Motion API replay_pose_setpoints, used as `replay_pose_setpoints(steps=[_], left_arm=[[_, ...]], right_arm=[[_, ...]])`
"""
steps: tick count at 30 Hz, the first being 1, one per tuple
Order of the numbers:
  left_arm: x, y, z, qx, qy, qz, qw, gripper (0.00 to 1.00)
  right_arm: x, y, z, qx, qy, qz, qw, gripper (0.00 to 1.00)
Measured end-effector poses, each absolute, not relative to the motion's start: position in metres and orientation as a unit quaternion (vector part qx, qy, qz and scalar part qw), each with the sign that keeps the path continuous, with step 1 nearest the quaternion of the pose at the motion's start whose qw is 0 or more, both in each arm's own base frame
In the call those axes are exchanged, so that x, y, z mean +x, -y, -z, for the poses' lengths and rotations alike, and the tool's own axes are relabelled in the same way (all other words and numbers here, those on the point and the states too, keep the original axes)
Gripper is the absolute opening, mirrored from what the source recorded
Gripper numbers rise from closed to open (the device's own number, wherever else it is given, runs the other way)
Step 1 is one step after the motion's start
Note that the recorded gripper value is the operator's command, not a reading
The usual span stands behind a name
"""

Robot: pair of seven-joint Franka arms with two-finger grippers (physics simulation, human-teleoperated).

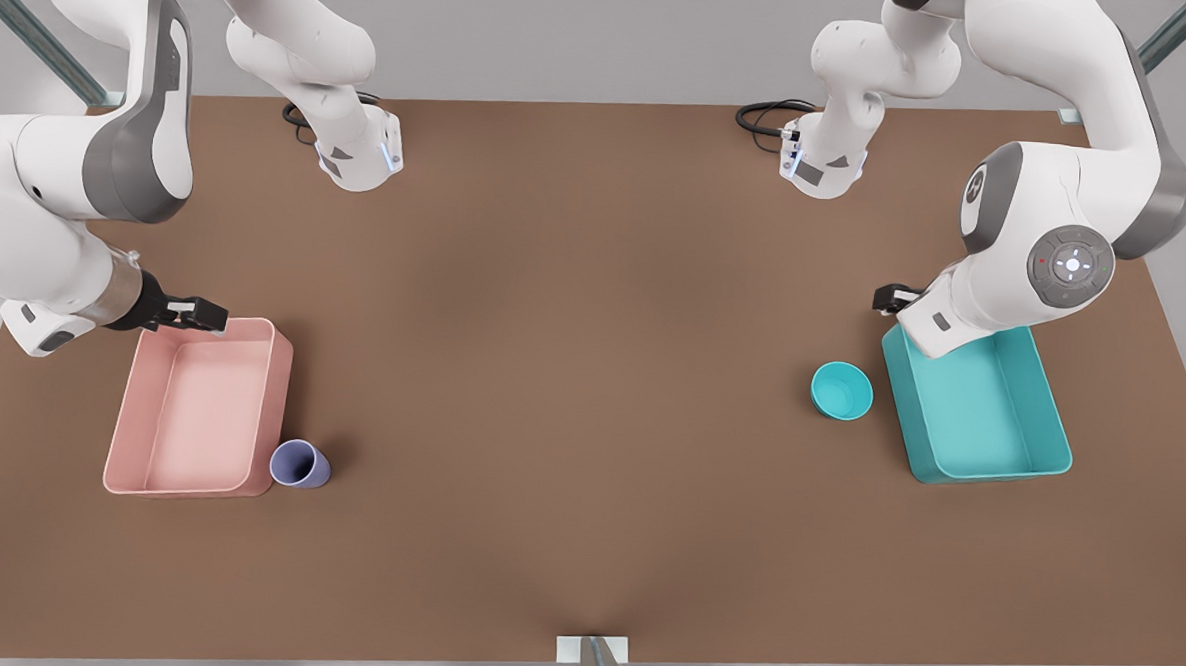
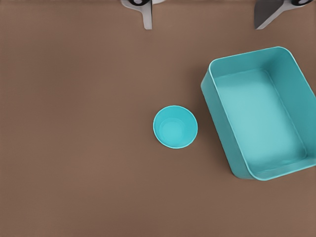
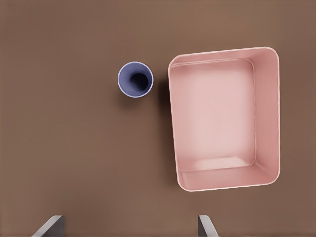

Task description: Put the bowls and cups in different boxes

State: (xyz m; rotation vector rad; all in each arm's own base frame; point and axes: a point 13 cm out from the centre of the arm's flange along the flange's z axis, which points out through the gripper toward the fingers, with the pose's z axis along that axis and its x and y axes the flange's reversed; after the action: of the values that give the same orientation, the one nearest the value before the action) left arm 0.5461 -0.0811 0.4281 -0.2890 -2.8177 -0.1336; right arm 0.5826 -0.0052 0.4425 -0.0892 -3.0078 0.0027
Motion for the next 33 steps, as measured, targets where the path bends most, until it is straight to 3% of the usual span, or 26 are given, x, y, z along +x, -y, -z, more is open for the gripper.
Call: replay_pose_setpoints(steps=[3, 5, 9, 12, 15, 19, 24, 25, 26, 28, 29, 33], left_arm=[[0.546, 0.081, -0.425, -0.102, 0.982, 0.047, 0.155, 1.00], [0.541, 0.095, -0.399, -0.116, 0.976, 0.054, 0.178, 1.00], [0.530, 0.169, -0.283, -0.197, 0.951, 0.107, 0.212, 1.00], [0.516, 0.157, -0.178, -0.210, 0.946, 0.118, 0.218, 1.00], [0.516, 0.147, -0.124, -0.213, 0.952, 0.113, 0.188, 1.00], [0.518, 0.130, -0.087, -0.205, 0.961, 0.105, 0.155, 1.00], [0.530, 0.114, -0.060, -0.193, 0.967, 0.105, 0.132, 1.00], [0.533, 0.109, -0.057, -0.189, 0.968, 0.105, 0.129, 0.86], [0.535, 0.107, -0.056, -0.187, 0.969, 0.105, 0.126, 0.54], [0.538, 0.105, -0.056, -0.184, 0.970, 0.106, 0.121, 0.28], [0.539, 0.104, -0.057, -0.183, 0.970, 0.108, 0.120, 0.21], [0.540, 0.104, -0.065, -0.173, 0.971, 0.116, 0.118, 0.21]], right_arm=[[0.583, 0.005, -0.442, -0.031, 0.997, 0.000, 0.066, 1.00], [0.596, 0.004, -0.425, -0.029, 0.997, 0.001, 0.072, 1.00], [0.662, -0.024, -0.345, -0.006, 0.997, 0.011, 0.079, 1.00], [0.686, -0.028, -0.272, -0.004, 0.996, 0.016, 0.087, 1.00], [0.699, -0.025, -0.213, -0.007, 0.996, 0.016, 0.088, 1.00], [0.708, -0.052, -0.166, 0.024, 0.997, -0.003, 0.076, 1.00], [0.720, -0.054, -0.144, 0.030, 0.998, -0.009, 0.055, 1.00], [0.721, -0.053, -0.142, 0.030, 0.998, -0.010, 0.052, 1.00], [0.722, -0.053, -0.141, 0.030, 0.998, -0.010, 0.050, 1.00], [0.723, -0.051, -0.138, 0.030, 0.998, -0.011, 0.047, 1.00], [0.722, -0.051, -0.135, 0.029, 0.998, -0.011, 0.048, 1.00], [0.712, -0.049, -0.123, 0.029, 0.998, -0.011, 0.057, 1.00]])
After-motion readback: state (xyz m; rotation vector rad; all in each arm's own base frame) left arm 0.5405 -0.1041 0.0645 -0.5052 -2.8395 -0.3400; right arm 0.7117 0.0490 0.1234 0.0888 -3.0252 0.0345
